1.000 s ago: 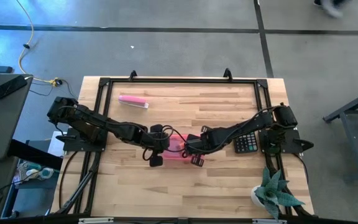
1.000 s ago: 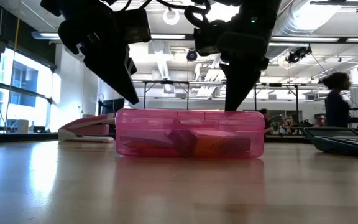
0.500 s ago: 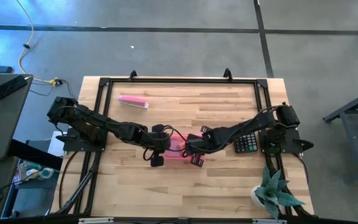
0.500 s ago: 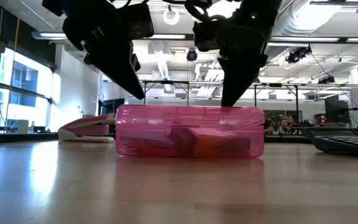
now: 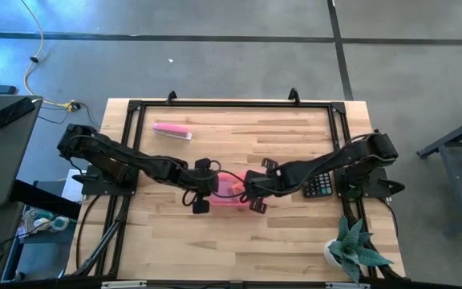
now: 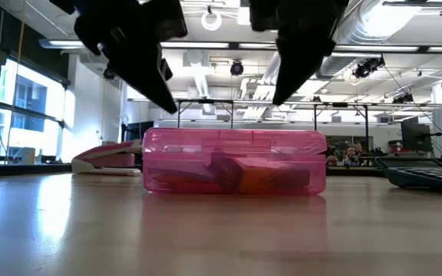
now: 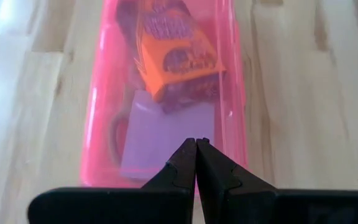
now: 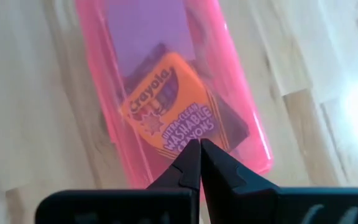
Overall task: Pack school essentials
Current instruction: Return to Home Position
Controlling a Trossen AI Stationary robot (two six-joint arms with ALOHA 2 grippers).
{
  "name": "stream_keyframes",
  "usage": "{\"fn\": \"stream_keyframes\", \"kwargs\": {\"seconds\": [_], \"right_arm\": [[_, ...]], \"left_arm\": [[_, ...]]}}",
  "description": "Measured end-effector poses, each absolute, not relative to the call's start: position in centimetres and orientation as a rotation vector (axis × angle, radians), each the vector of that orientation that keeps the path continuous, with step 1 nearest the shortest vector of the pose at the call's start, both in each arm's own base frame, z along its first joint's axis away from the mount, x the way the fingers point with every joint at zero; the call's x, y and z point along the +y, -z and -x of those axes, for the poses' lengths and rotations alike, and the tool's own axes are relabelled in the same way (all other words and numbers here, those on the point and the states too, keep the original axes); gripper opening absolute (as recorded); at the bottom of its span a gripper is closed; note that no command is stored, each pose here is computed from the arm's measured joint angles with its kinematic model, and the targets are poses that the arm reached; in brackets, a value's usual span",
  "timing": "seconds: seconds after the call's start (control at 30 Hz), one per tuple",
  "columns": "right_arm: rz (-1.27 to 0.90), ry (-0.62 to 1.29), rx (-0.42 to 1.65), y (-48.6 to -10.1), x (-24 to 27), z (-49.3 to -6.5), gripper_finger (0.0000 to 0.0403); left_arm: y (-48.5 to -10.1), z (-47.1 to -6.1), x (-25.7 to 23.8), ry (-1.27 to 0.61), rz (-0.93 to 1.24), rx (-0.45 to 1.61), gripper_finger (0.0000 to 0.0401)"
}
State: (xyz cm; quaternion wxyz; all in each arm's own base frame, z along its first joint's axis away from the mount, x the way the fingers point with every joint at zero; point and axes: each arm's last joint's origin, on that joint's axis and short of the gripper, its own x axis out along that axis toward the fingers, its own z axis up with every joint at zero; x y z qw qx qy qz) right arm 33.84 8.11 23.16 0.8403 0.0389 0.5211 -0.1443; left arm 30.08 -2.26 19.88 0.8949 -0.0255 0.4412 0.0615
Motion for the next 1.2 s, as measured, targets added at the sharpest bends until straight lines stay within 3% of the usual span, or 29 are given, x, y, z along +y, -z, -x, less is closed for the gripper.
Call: {"fn": "stream_keyframes", "kwargs": {"seconds": [0.47,0.67,0.83,1.2], "right_arm": [[0.025,0.198,0.876,-31.0,7.4,-29.6,0.0],[0.117,0.247,0.79,-33.6,7.8,-26.6,0.0],[0.182,0.337,0.796,-33.7,8.8,-24.9,0.0],[0.221,0.341,0.825,-33.3,8.9,-25.1,0.0]], "left_arm": [[-27.3,-25.2,-1.5,-0.203,0.014,0.702,0.0],[-29.9,-21.7,-1.1,-0.271,0.005,0.6,0.0],[-28.4,-19.3,-1.2,-0.253,0.052,0.506,0.0],[-22.4,-15.6,-0.9,-0.249,0.153,0.328,0.0]]}}
